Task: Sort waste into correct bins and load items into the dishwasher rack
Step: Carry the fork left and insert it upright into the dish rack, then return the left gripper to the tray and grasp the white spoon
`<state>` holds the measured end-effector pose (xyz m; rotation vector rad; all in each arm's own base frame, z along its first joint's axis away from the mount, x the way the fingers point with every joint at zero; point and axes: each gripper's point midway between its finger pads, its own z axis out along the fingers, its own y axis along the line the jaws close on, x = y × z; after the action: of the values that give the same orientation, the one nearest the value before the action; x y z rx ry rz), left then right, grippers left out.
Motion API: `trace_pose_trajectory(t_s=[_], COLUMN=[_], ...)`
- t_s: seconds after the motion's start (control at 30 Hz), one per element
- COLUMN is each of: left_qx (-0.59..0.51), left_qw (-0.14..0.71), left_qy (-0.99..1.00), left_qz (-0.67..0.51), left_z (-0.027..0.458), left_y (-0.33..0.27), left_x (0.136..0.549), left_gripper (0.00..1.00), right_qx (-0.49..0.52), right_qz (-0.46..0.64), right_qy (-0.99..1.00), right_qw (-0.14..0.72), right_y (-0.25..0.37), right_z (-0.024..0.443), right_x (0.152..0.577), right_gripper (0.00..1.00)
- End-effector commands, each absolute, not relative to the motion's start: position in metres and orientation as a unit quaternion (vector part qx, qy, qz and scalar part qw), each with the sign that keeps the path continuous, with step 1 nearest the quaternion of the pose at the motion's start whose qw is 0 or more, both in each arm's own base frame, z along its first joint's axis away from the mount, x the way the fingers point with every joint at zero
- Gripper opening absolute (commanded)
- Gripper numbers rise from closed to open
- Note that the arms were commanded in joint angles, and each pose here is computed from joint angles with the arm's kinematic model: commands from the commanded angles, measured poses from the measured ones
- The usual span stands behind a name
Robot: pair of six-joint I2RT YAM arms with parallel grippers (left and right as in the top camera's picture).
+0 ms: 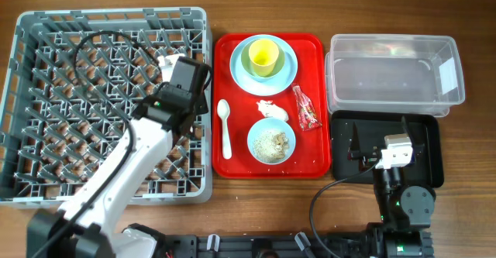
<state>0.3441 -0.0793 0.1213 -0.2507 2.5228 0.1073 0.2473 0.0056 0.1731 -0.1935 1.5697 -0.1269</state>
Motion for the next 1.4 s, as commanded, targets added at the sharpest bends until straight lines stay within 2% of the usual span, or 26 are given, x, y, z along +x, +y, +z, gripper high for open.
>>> trace_pose_trajectory(t_s=[0.0,0.13,0.23,0.53,0.63,0.73,0.8,0.87,0.97,1.1,1.2,1.3,1.37], left_qx=[-0.033,-0.019,-0.019,-0.029,-0.032,-0.038,-0.064,-0.089,-0.088,-0.083,-0.085,-0.090,-0.094], left_qw=[0.270,0.248,0.250,0.294,0.312,0.307,0.273,0.225,0.191,0.197,0.214,0.230,0.227], left_qy=[0.961,0.967,0.966,0.954,0.949,0.950,0.953,0.957,0.963,0.972,0.972,0.968,0.969], left_qz=[0.044,0.056,0.056,0.046,0.020,-0.046,-0.114,-0.163,-0.168,-0.100,-0.035,0.031,0.040], left_z=[0.098,0.081,0.082,0.115,0.134,0.148,0.152,0.148,0.130,0.103,0.081,0.057,0.043], left_y=[-0.089,-0.088,-0.088,-0.086,-0.090,-0.107,-0.124,-0.143,-0.169,-0.187,-0.192,-0.184,-0.184], left_x=[0.351,0.351,0.351,0.353,0.349,0.336,0.316,0.298,0.277,0.262,0.259,0.265,0.271], left_gripper=[0.05,0.07,0.19,0.38,0.31,0.13,0.04,0.04,0.04,0.10,0.11,0.22,0.23], right_qx=[-0.085,-0.085,-0.085,-0.085,-0.085,-0.085,-0.085,-0.085,-0.085,-0.085,-0.085,-0.085,-0.085], right_qz=[-0.062,-0.061,-0.061,-0.061,-0.061,-0.061,-0.061,-0.062,-0.061,-0.061,-0.062,-0.061,-0.061], right_qy=[0.703,0.703,0.703,0.704,0.703,0.704,0.703,0.703,0.704,0.703,0.703,0.703,0.703], right_qw=[0.703,0.703,0.703,0.703,0.703,0.703,0.703,0.703,0.703,0.703,0.703,0.703,0.703], right_y=[0.004,0.004,0.004,0.004,0.004,0.004,0.004,0.004,0.004,0.004,0.004,0.004,0.004], right_z=[0.174,0.174,0.174,0.174,0.174,0.174,0.174,0.174,0.174,0.174,0.174,0.174,0.174], right_x=[0.247,0.247,0.247,0.247,0.247,0.247,0.247,0.247,0.247,0.247,0.247,0.247,0.247], right_gripper=[1.00,1.00,1.00,1.00,1.00,1.00,1.00,1.00,1.00,1.00,1.00,1.00,1.00])
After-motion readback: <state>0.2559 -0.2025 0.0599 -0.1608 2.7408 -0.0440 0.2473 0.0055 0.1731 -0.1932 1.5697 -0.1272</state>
